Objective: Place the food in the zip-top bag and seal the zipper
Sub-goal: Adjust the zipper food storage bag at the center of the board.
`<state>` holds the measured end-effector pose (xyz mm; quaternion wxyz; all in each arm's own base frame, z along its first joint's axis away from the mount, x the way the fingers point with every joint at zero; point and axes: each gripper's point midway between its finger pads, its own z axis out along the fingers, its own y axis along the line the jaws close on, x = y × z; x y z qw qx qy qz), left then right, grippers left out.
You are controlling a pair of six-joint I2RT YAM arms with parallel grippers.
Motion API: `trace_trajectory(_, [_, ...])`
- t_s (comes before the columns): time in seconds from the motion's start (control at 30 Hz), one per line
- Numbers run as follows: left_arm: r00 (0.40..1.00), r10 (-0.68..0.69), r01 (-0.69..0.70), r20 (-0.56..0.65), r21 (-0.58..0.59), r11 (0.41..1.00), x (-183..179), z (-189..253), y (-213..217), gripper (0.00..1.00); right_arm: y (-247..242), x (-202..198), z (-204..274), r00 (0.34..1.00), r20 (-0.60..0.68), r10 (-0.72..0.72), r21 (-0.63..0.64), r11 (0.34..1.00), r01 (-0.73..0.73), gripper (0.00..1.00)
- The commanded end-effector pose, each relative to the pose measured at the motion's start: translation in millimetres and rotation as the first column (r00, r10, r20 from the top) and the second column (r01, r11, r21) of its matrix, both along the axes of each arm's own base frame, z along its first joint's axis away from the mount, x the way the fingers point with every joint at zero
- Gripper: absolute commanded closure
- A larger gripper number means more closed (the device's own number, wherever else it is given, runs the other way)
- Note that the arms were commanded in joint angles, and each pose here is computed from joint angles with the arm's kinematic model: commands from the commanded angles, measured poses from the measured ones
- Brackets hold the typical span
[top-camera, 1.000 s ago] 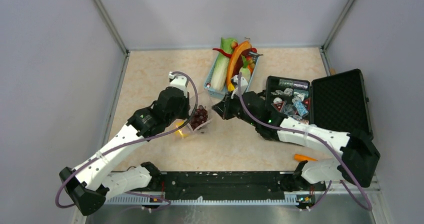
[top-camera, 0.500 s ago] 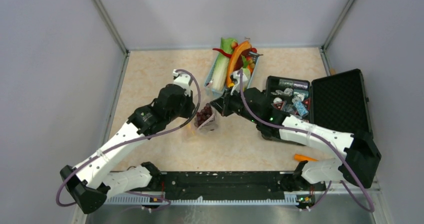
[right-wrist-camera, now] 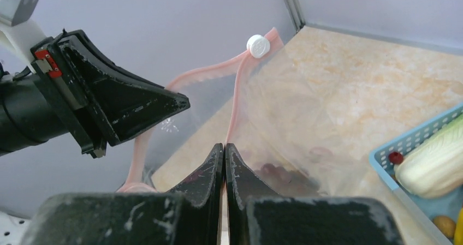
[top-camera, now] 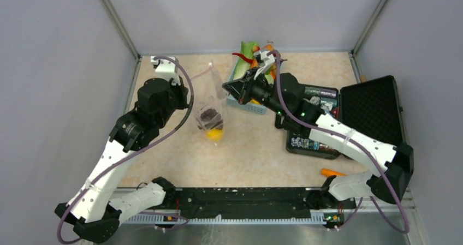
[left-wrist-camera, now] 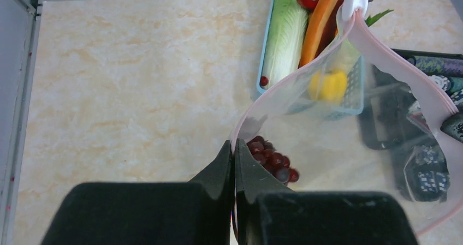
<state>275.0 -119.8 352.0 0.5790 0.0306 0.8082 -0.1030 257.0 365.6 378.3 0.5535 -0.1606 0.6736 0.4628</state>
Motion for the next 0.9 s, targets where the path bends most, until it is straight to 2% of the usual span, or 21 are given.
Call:
trace_trajectory(0.0, [0.999,0.038,-0.038,-0.001,0.01,0.999,-5,-2,11,1.0,10,2,10,0.998,0.028,0.055,0.047,0.997,-0.057,1.0])
trace_trajectory(0.13, [0.995,0.017,-0.013,0.095,-0.047,0.999,-21,32,18,1.0,26,14,-9,0.994,-0.035,0.104,0.013,0.995,-0.104,1.0])
trace_trajectory(0.37, [0.996,0.051,-0.054,0.076,0.043,0.998,-10,29,25,1.0,57,26,-24,0.98,-0.08,0.181,0.053,0.983,-0.177,1.0])
trace_trajectory(0.43, [0.998,0.045,-0.047,0.039,0.064,0.997,-5,17,21,1.0,56,34,-34,0.985,-0.092,0.144,0.047,0.989,-0.14,1.0])
trace_trajectory(0.53, [0.998,0.056,-0.053,-0.02,0.094,0.994,0,-14,18,1.0,36,55,-73,0.991,-0.135,-0.027,-0.041,0.999,0.022,1.0])
trace_trajectory(0.63, [0.993,0.02,-0.009,-0.113,0.095,0.995,1,-59,5,1.0,13,54,-109,0.984,-0.14,-0.112,-0.067,0.992,0.104,1.0])
trace_trajectory(0.77, [0.977,-0.036,0.046,-0.209,0.042,0.998,0,-111,-15,1.0,2,39,-151,0.978,-0.183,-0.1,-0.091,0.992,0.085,0.99])
trace_trajectory(0.87, [0.971,-0.035,0.045,-0.235,0.035,0.998,1,-123,-18,1.0,2,33,-165,0.973,-0.217,-0.076,-0.136,0.99,0.047,0.86])
